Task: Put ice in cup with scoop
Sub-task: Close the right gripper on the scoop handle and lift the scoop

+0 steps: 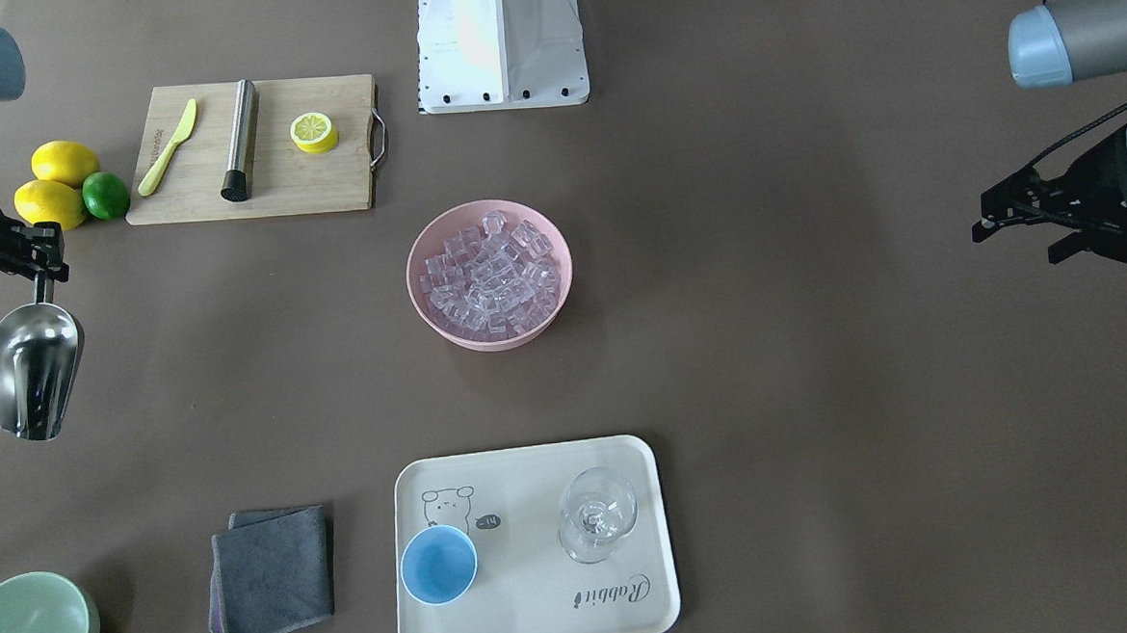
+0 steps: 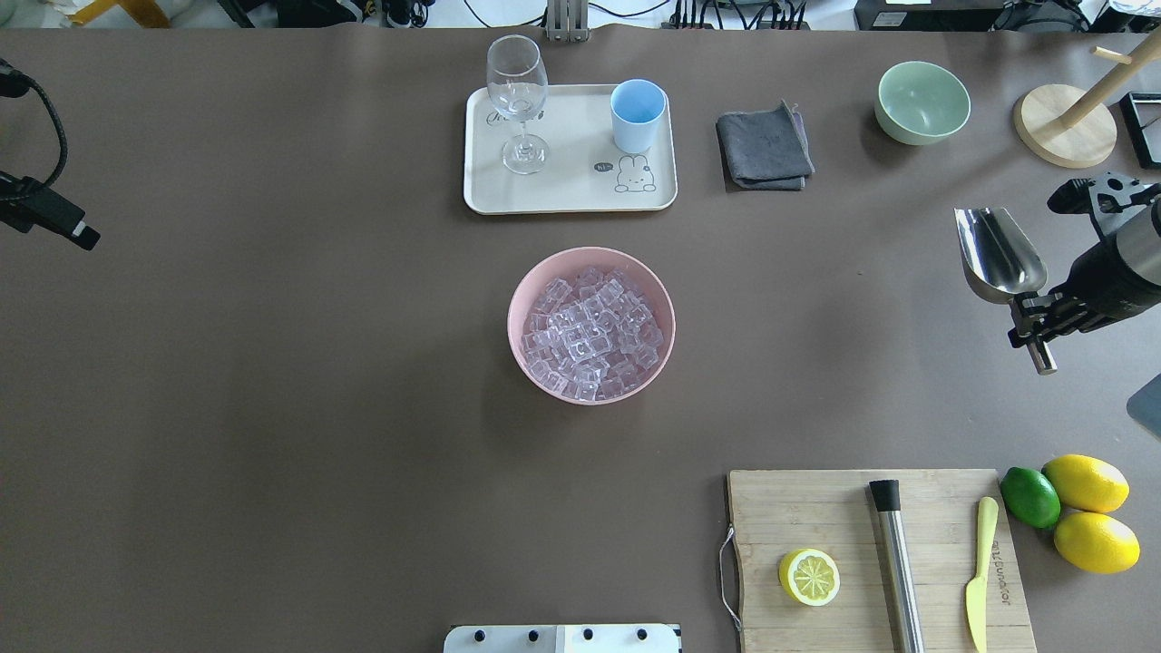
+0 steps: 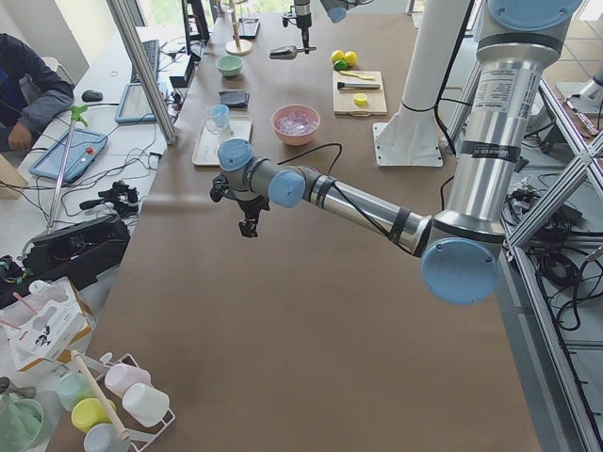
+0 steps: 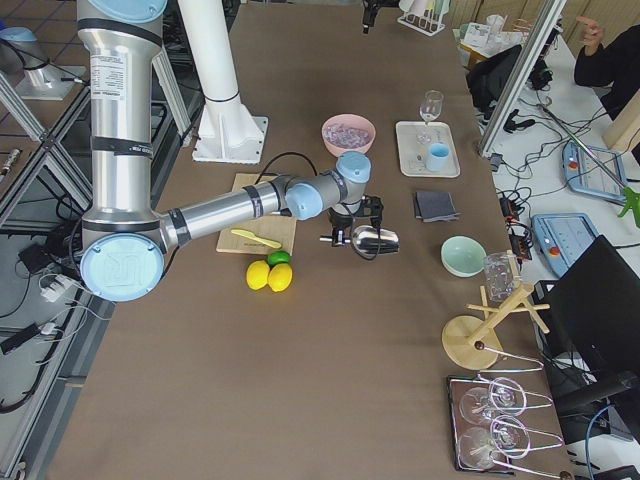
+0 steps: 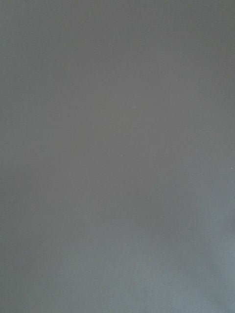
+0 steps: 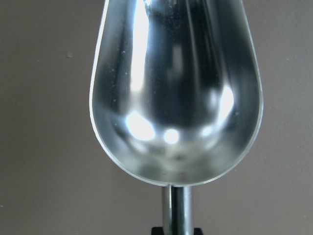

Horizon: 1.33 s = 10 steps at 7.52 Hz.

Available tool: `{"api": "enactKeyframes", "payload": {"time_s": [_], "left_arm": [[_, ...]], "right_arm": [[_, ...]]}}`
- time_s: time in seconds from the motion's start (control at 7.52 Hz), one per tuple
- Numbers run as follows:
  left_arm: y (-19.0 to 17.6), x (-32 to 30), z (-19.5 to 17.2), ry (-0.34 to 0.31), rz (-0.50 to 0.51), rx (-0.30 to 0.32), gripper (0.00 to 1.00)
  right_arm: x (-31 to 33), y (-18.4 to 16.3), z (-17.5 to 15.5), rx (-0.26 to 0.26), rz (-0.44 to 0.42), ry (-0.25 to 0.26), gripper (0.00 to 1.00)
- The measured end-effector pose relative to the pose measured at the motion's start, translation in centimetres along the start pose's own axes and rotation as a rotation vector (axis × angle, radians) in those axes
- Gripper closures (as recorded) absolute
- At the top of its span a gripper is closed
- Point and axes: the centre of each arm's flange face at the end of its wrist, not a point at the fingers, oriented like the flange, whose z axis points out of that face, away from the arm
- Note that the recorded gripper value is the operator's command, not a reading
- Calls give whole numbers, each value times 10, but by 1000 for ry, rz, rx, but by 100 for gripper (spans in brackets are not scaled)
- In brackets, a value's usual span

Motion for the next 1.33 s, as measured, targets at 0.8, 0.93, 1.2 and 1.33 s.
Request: {"api": "enactKeyframes", "payload": {"time_s": [0.8, 0.93, 1.2, 1.33], "left_arm": [[-5, 16, 1, 5, 29, 3, 2], [-6, 20, 1, 8, 36, 4, 2], [-9, 40, 6, 19, 72, -2, 2], [-10, 59, 13, 30, 107, -12, 2]], "right_arm": [[-33, -7, -32, 89, -132, -8, 100], [-36, -8, -35, 98, -160, -7, 100], [-41, -11, -39, 114, -192, -4, 100], [-43, -12, -40, 118, -199, -4, 100]]}}
